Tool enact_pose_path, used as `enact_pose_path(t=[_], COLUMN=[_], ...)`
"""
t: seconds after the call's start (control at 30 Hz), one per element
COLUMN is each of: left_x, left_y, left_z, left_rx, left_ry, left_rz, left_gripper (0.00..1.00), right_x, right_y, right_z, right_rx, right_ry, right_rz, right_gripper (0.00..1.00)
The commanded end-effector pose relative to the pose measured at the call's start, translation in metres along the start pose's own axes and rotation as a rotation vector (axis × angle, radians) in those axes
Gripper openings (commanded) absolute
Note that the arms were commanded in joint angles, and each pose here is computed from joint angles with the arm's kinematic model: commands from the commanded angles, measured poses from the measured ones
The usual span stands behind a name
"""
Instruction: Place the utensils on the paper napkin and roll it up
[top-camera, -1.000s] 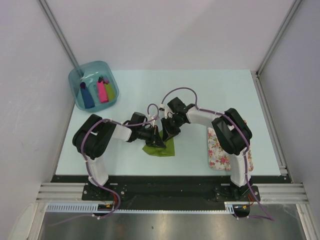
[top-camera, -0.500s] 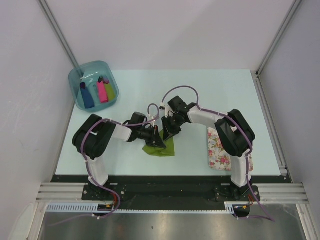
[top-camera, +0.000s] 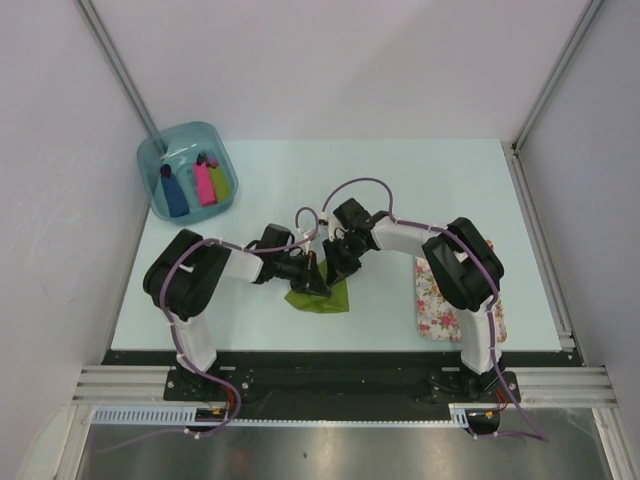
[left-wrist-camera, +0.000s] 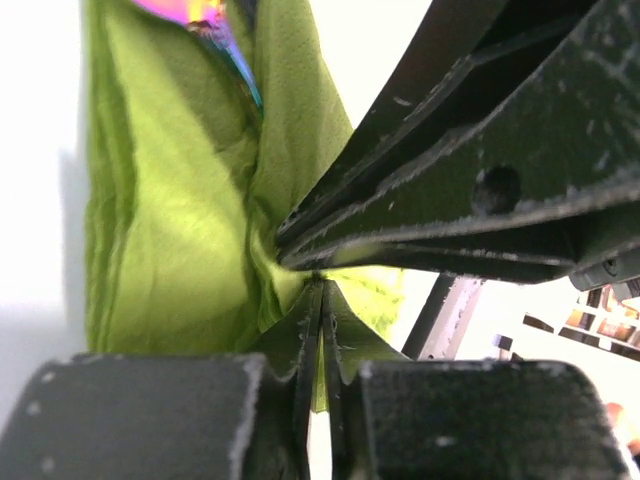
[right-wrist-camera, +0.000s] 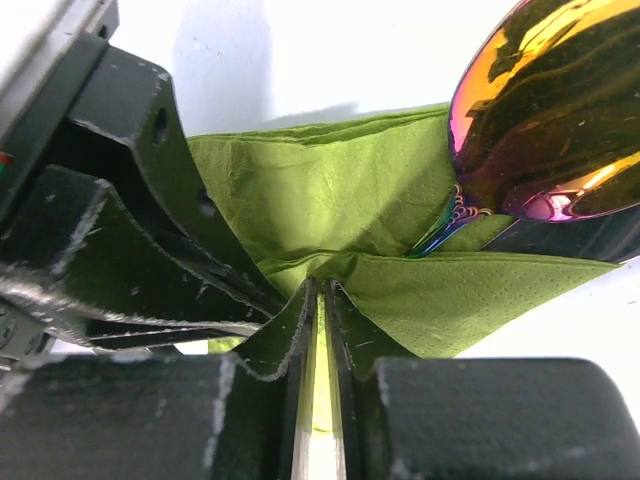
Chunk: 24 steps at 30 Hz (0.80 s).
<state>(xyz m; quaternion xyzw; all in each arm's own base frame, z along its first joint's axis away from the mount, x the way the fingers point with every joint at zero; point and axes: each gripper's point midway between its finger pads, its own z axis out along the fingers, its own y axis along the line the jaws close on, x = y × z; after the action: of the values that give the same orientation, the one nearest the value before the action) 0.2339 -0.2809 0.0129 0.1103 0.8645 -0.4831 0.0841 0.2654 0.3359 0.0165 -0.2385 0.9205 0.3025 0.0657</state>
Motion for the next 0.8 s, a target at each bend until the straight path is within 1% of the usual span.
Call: enact_pose_path(t=[0.0,0.03,0.07,0.1,0.13,0.17,0.2,0.23,0.27,0.3,0.33,0.37,0.4,0.47,0.53,0.6,0.67,0.73,0.77], left_x=[-0.002,-0.002,-0.013,-0.01,-0.013,-0.021,-0.014,-0.012,-0.013,-0.001,0.001,0.001,0.009,0.014,0.022,0.025,0.034,0.03,0.034], left_y=[0.019,0.013,0.002,0.001,-0.004,-0.008,-0.004,0.0,0.008,0.014,0.022,0.03,0.039,0.048,0.056,0.058,0.057,0.05,0.05], left_z=[-0.015,-0.019,-0.032,-0.038,-0.046,-0.059,-0.066,-0.071,-0.079,-0.083,-0.087,-0.093,-0.094,-0.095,-0.092,-0.086,-0.075,-0.066,-0.058], left_rx=[-0.095,-0.069,-0.056,-0.055,-0.049,-0.056,-0.082,-0.104,-0.13,-0.156,-0.181,-0.198,-0.214,-0.233,-0.244,-0.223,-0.179,-0.125,-0.11], left_ry=[-0.035,-0.04,-0.086,-0.09,-0.105,-0.143,-0.126,-0.123,-0.133,-0.099,-0.086,-0.089,-0.064,-0.038,0.003,0.01,0.042,0.043,0.067], left_rz=[0.022,0.033,0.065,0.062,0.078,0.091,0.058,0.064,0.045,0.003,0.011,-0.018,-0.061,-0.076,-0.107,-0.118,-0.155,-0.128,-0.126], left_gripper=[0.12,0.21,0.27,0.32,0.39,0.43,0.47,0.57,0.61,0.63,0.66,0.67,0.67,0.71,0.71,0.7,0.67,0.65,0.65], right_x=[0.045,0.047,0.048,0.05,0.05,0.052,0.051,0.05,0.05,0.049,0.049,0.049,0.049,0.05,0.052,0.053,0.052,0.053,0.052], right_y=[-0.05,-0.052,-0.053,-0.052,-0.053,-0.052,-0.052,-0.052,-0.051,-0.05,-0.05,-0.051,-0.052,-0.052,-0.054,-0.055,-0.056,-0.057,-0.058], right_z=[0.028,0.028,0.029,0.03,0.03,0.031,0.031,0.031,0.032,0.032,0.032,0.032,0.032,0.033,0.034,0.036,0.037,0.038,0.037], right_rx=[0.167,0.17,0.173,0.167,0.168,0.169,0.165,0.164,0.163,0.163,0.162,0.163,0.163,0.165,0.162,0.162,0.161,0.164,0.164], right_ry=[0.127,0.133,0.136,0.142,0.143,0.148,0.146,0.144,0.142,0.14,0.141,0.14,0.141,0.143,0.15,0.155,0.157,0.16,0.157], right_rz=[0.017,0.017,0.018,0.018,0.02,0.022,0.023,0.027,0.024,0.024,0.027,0.029,0.031,0.039,0.05,0.054,0.057,0.06,0.063], right_gripper=[0.11,0.11,0.11,0.11,0.11,0.11,0.11,0.11,0.1,0.11,0.1,0.1,0.1,0.1,0.1,0.1,0.1,0.1,0.09])
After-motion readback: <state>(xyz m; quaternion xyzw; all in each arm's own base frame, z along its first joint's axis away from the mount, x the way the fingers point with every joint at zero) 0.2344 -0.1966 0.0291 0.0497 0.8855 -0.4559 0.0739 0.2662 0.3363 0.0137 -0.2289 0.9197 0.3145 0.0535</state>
